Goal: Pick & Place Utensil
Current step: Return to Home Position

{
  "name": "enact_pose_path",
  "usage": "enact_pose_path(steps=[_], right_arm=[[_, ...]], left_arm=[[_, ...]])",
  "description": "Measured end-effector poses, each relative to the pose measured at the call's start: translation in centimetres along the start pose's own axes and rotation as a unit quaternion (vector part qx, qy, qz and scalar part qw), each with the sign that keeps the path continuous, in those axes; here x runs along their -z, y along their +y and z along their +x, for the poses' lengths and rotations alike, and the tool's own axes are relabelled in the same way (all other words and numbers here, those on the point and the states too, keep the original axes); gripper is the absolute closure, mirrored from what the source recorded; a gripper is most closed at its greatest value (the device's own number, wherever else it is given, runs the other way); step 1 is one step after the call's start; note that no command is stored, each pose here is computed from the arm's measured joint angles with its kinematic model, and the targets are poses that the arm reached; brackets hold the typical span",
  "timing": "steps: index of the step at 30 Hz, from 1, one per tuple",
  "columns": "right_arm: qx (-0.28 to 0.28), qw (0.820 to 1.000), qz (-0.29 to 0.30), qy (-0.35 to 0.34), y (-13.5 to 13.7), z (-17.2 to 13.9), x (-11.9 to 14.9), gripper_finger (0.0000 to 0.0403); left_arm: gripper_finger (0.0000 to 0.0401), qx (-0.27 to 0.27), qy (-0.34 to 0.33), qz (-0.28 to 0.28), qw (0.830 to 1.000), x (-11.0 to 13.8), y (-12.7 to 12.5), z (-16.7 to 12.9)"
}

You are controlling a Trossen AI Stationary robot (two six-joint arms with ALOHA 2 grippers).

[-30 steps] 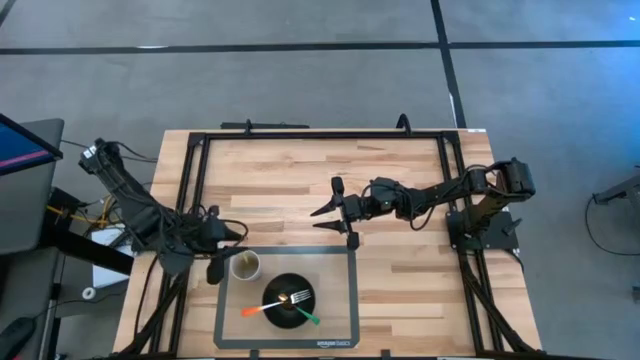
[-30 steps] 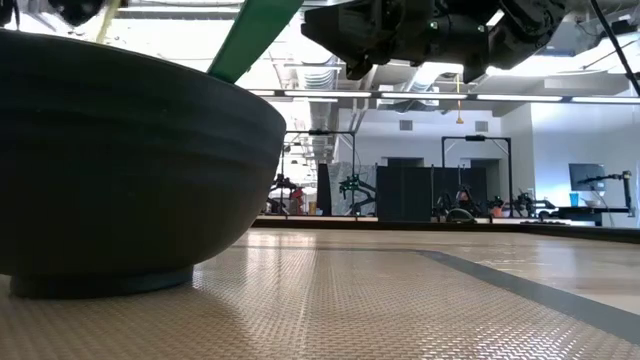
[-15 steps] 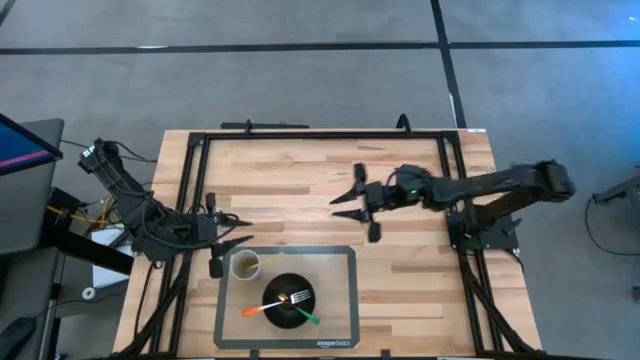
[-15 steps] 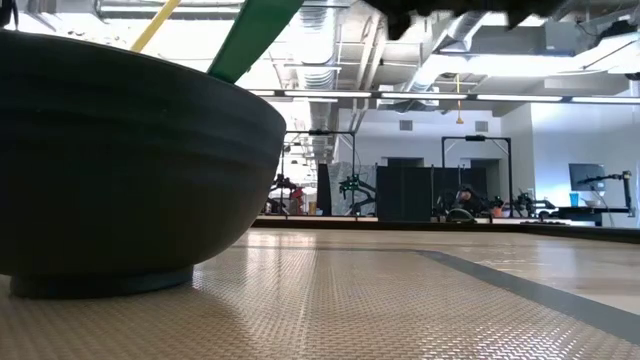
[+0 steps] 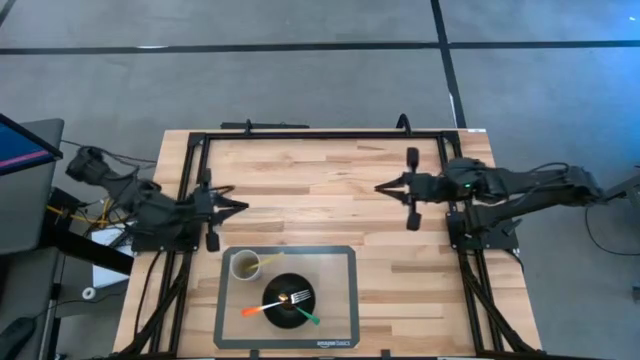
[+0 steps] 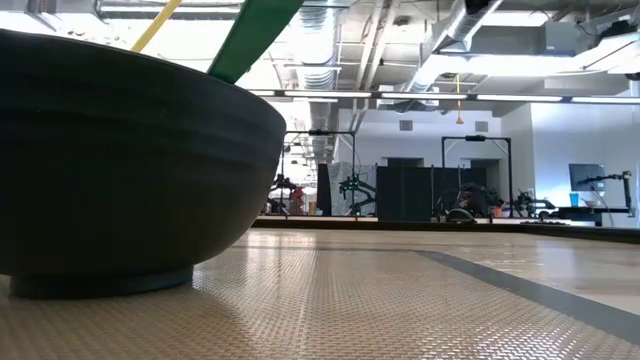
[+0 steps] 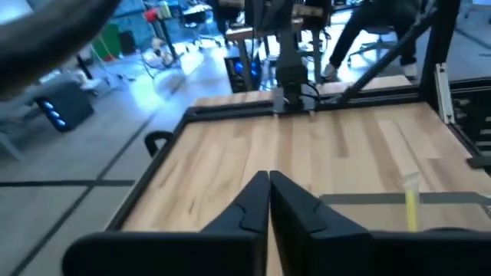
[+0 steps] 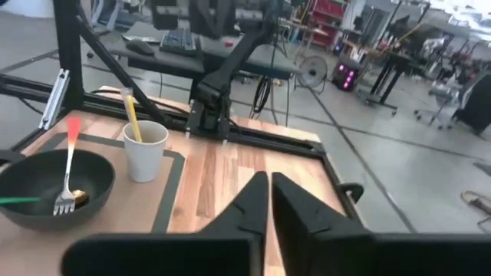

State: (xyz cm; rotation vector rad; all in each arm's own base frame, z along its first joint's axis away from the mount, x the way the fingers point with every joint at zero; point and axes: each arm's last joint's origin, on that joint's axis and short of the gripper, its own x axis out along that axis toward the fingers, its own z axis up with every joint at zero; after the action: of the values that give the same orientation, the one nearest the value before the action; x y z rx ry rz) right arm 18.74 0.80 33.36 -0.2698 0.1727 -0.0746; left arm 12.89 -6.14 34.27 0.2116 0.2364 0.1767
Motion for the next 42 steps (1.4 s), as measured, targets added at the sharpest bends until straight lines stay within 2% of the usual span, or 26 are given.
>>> enact_pose_path(steps=[3,7,12,16,19,21,23,25,28,30,36,42], right_arm=[[-0.004,1.0,-0.006,-0.009,0.0,-1.2,-0.1,0.0394],[-0.005,1.0,-0.006,-0.011,0.2,-2.3,1.2,0.0396],[0.03,1.0,-0.003,-0.009,0.2,-3.7,4.0,0.0398],[0.045,0.999,0.012,-0.019,0.4,-4.4,6.6,0.0401],[0.062,0.996,0.041,-0.054,0.4,-4.6,8.0,0.04],[0.065,0.994,0.061,-0.057,0.6,-4.8,9.0,0.04],[0.065,0.994,0.061,-0.056,0.8,-5.0,9.9,0.0402],[0.066,0.994,0.061,-0.062,0.9,-5.3,10.3,0.0401],[0.069,0.992,0.067,-0.087,0.8,-6.1,9.9,0.0402],[0.067,0.991,0.067,-0.091,0.8,-6.5,10.0,0.0402],[0.064,0.99,0.088,-0.089,0.7,-7.9,10.5,0.0402],[0.065,0.987,0.093,-0.111,0.6,-9.1,10.5,0.0402]], left_arm=[[0.0393,0.0,0.016,0.013,1.0,1.2,0.9,0.8],[0.0394,-0.037,0.027,0.016,0.999,3.1,2.2,0.8],[0.0393,-0.021,-0.015,-0.013,1.0,5.1,3.5,-1.5],[0.0395,-0.013,-0.053,-0.054,0.997,7.6,4.2,-3.1],[0.0395,-0.012,-0.074,-0.068,0.995,9.8,4.1,-3.2],[0.0393,0.015,-0.116,-0.064,0.991,10.1,4.0,-3.4],[0.0393,0.044,-0.129,-0.04,0.99,11.0,3.6,-3.3],[0.0395,0.056,-0.135,-0.047,0.988,12.0,3.2,-2.8],[0.0395,0.056,-0.157,-0.063,0.984,13.2,2.5,-2.0],[0.0393,0.059,-0.144,-0.051,0.986,14.6,1.8,-1.1],[0.0395,0.059,-0.174,-0.039,0.982,16.6,0.7,0.4],[0.0392,0.044,-0.169,-0.042,0.984,17.5,0.8,1.0]])
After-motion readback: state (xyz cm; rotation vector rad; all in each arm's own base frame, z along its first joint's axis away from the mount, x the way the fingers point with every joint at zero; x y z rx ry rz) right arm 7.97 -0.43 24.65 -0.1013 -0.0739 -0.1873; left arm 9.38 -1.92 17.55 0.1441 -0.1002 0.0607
